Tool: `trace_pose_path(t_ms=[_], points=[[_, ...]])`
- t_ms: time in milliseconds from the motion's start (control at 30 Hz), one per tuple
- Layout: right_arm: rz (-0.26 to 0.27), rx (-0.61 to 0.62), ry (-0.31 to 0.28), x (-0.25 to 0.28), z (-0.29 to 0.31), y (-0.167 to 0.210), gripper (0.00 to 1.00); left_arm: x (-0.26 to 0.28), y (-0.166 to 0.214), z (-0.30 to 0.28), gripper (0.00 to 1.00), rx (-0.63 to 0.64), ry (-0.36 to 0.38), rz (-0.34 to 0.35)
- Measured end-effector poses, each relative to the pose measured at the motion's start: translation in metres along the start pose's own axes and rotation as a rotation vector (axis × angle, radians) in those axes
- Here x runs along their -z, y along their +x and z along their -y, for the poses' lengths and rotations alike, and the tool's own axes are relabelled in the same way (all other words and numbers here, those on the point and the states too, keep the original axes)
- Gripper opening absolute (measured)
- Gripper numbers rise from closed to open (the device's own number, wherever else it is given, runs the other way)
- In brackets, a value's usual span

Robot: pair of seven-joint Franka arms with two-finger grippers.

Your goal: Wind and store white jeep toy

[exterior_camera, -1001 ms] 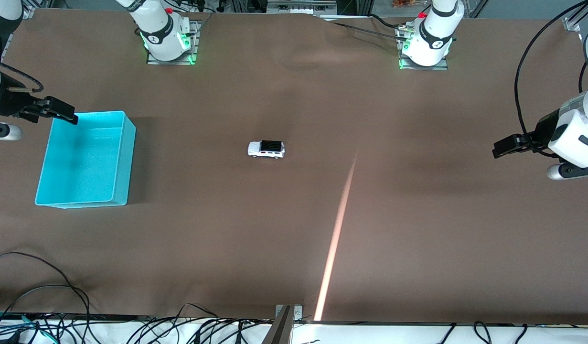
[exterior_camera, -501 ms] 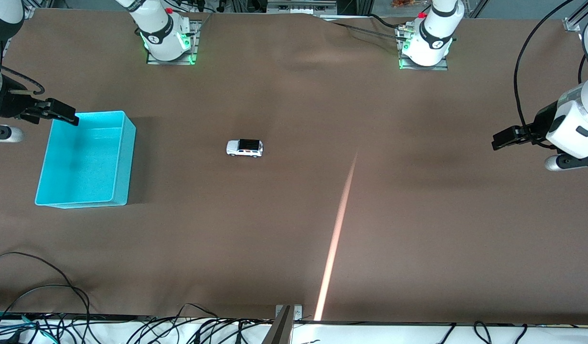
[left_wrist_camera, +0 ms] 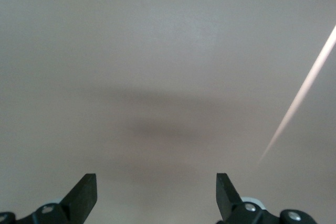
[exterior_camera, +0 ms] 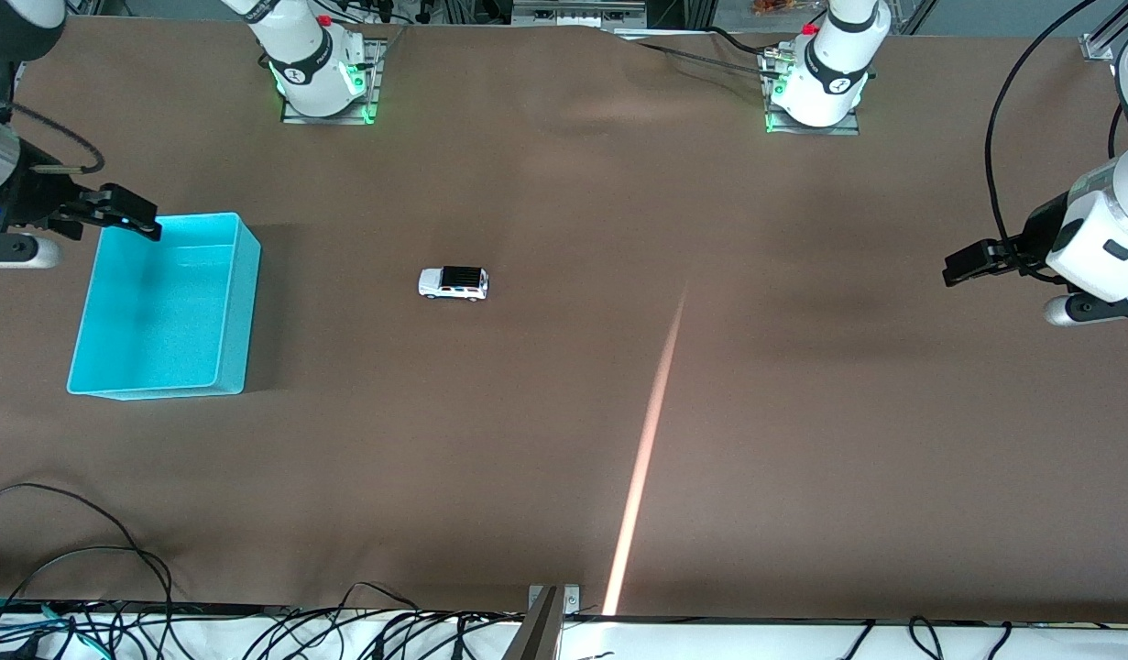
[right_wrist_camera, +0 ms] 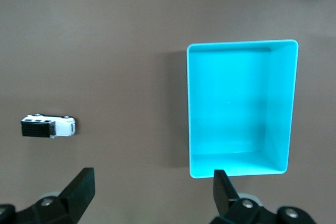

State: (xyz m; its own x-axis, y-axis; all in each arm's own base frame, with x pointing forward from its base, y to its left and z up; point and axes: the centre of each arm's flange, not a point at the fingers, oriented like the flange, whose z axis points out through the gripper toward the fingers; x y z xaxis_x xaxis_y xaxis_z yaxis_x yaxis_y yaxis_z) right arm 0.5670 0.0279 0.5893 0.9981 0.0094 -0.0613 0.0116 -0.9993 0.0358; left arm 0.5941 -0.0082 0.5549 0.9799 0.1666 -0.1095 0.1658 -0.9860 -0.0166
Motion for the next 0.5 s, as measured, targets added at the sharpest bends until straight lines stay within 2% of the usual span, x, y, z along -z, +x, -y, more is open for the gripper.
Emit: trace_pose_path(t_ms=[167,501], points=[[-0.018,-0.001,-0.014,0.009,0.023,-0.002,1.0,0.0,0.0,-0.001,1.0,-0.001,0.0,0.0],[-0.012,-0.023,-0.015,0.007,0.011,0.0,1.0,0.0,0.0,-0.002,1.0,-0.003,0.0,0.0]])
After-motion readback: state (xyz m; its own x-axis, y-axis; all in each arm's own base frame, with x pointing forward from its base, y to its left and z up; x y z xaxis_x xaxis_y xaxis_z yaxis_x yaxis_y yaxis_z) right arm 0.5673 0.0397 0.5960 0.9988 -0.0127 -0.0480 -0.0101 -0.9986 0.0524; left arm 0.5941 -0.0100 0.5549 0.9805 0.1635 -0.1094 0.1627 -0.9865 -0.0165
